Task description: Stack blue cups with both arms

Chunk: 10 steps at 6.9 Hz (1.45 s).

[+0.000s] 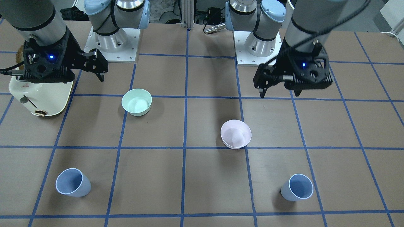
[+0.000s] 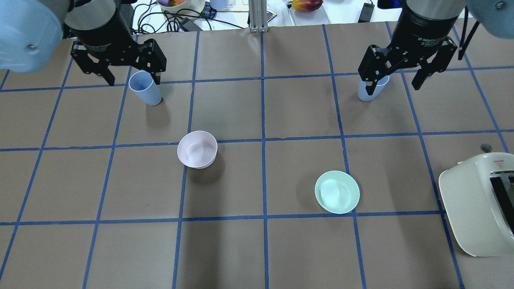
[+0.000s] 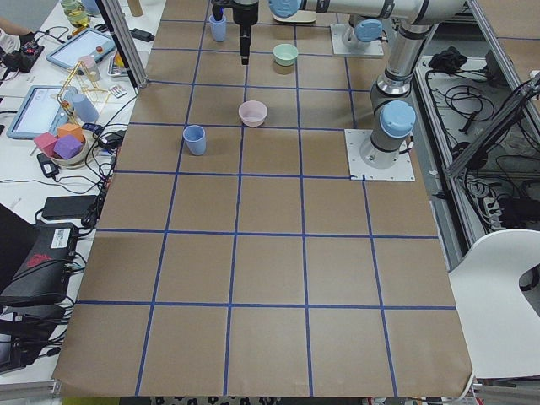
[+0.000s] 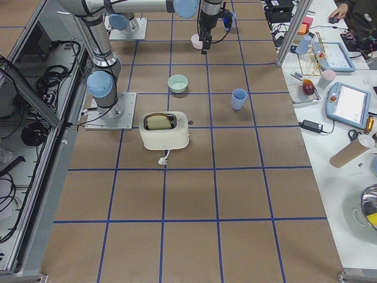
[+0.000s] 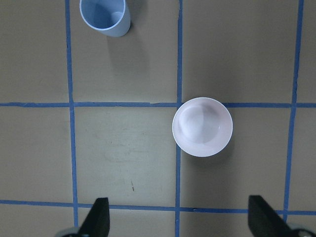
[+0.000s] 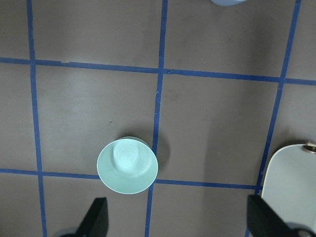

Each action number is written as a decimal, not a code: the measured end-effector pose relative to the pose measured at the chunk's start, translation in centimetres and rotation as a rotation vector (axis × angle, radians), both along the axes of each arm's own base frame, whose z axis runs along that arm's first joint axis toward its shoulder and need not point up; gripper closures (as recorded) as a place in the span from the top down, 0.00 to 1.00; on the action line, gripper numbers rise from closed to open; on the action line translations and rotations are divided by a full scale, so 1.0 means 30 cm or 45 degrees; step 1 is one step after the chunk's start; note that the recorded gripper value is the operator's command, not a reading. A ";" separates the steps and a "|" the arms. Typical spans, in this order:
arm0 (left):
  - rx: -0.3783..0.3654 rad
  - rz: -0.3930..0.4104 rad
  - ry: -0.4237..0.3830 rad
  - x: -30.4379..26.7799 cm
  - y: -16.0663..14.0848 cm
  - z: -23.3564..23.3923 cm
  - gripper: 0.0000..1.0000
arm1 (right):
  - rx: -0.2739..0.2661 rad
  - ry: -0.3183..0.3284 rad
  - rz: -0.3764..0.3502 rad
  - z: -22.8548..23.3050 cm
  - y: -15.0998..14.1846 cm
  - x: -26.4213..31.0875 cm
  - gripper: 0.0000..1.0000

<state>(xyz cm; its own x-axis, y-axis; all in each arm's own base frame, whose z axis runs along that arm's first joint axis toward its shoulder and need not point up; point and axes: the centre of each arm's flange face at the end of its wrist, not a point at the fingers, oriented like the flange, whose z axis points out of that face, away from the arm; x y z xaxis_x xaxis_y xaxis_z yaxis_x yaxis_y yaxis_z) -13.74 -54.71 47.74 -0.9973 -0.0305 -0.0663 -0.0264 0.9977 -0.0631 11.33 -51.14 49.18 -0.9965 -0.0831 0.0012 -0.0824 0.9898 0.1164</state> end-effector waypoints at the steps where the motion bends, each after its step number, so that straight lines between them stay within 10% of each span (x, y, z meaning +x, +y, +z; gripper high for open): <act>1: -0.034 -0.015 -0.003 0.019 -0.132 -0.143 0.99 | 0.000 0.001 -0.006 -0.002 -0.004 0.000 1.00; 6: -0.128 -0.299 -0.069 0.308 -0.485 -0.622 0.86 | -0.166 0.027 -0.039 -0.109 -0.208 -0.100 1.00; 8: -0.121 -0.315 -0.064 0.317 -0.506 -0.703 0.11 | -0.252 0.041 -0.040 -0.226 -0.359 -0.270 1.00; 10: -0.111 -0.318 -0.057 0.317 -0.511 -0.731 0.00 | -0.326 0.057 -0.037 -0.379 -0.489 -0.351 1.00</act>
